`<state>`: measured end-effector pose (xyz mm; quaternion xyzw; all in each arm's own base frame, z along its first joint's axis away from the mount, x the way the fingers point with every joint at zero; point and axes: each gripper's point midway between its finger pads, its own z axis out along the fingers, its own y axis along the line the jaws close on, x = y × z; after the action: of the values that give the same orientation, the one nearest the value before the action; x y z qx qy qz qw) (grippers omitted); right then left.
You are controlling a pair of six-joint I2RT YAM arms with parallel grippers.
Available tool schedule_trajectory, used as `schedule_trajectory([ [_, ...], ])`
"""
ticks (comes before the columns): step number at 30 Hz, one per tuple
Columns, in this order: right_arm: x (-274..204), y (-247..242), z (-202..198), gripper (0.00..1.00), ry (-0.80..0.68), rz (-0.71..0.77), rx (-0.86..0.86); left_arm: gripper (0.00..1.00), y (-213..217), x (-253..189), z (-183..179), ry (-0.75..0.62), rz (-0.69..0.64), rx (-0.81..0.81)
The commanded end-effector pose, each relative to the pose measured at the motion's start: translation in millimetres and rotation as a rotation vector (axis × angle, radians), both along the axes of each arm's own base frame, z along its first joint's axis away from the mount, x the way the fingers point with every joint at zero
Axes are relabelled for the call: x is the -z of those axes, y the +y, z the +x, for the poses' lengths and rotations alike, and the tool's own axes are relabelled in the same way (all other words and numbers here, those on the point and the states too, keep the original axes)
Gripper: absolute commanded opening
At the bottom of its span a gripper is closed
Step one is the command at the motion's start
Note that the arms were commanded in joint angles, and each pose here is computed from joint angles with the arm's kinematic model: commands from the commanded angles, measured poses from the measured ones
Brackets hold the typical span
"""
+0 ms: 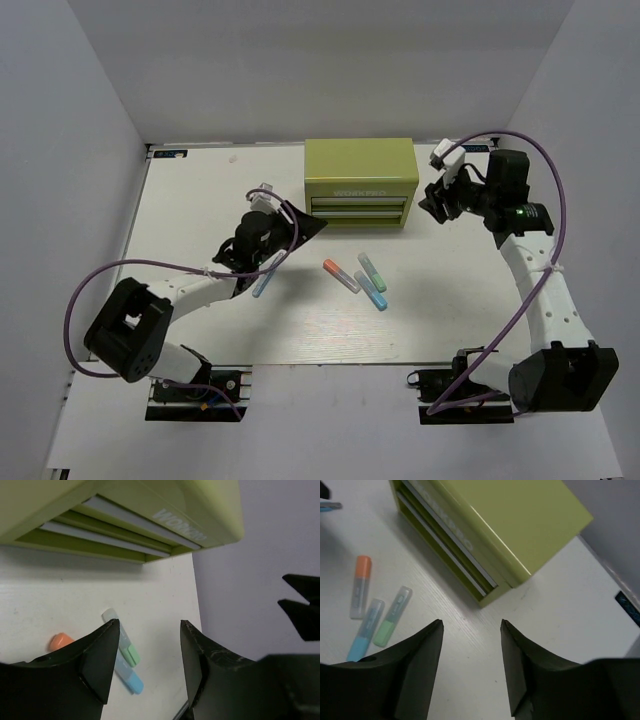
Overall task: Sort the stationery into containers
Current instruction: Open the drawer in the storage box.
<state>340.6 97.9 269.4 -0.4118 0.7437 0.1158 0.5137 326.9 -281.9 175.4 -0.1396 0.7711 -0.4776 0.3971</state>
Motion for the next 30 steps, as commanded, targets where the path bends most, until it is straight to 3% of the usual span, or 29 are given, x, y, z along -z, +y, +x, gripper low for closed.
schedule_trajectory([
  [1,4,31,-12,0.57,0.061,0.113,-0.112,0.62,-4,-29,23,-0.079,-0.055,-0.093],
  [4,-5,37,-6,0.67,-0.041,0.102,-0.108,0.61,-6,-26,28,-0.096,-0.097,-0.148],
  [6,-23,40,10,0.68,-0.127,0.079,-0.094,0.58,-7,-27,34,-0.131,-0.162,-0.214],
  [12,-36,57,47,0.68,-0.095,0.097,-0.070,0.58,-23,-15,51,-0.117,-0.256,-0.272],
  [16,-47,76,52,0.71,-0.157,0.077,-0.149,0.60,-34,-14,61,-0.103,-0.337,-0.301],
  [24,-20,97,44,0.83,-0.252,-0.076,-0.391,0.63,-45,-6,76,-0.093,-0.390,-0.332],
  [30,4,103,58,0.79,-0.258,-0.149,-0.443,0.63,-50,-3,79,-0.080,-0.427,-0.343],
])
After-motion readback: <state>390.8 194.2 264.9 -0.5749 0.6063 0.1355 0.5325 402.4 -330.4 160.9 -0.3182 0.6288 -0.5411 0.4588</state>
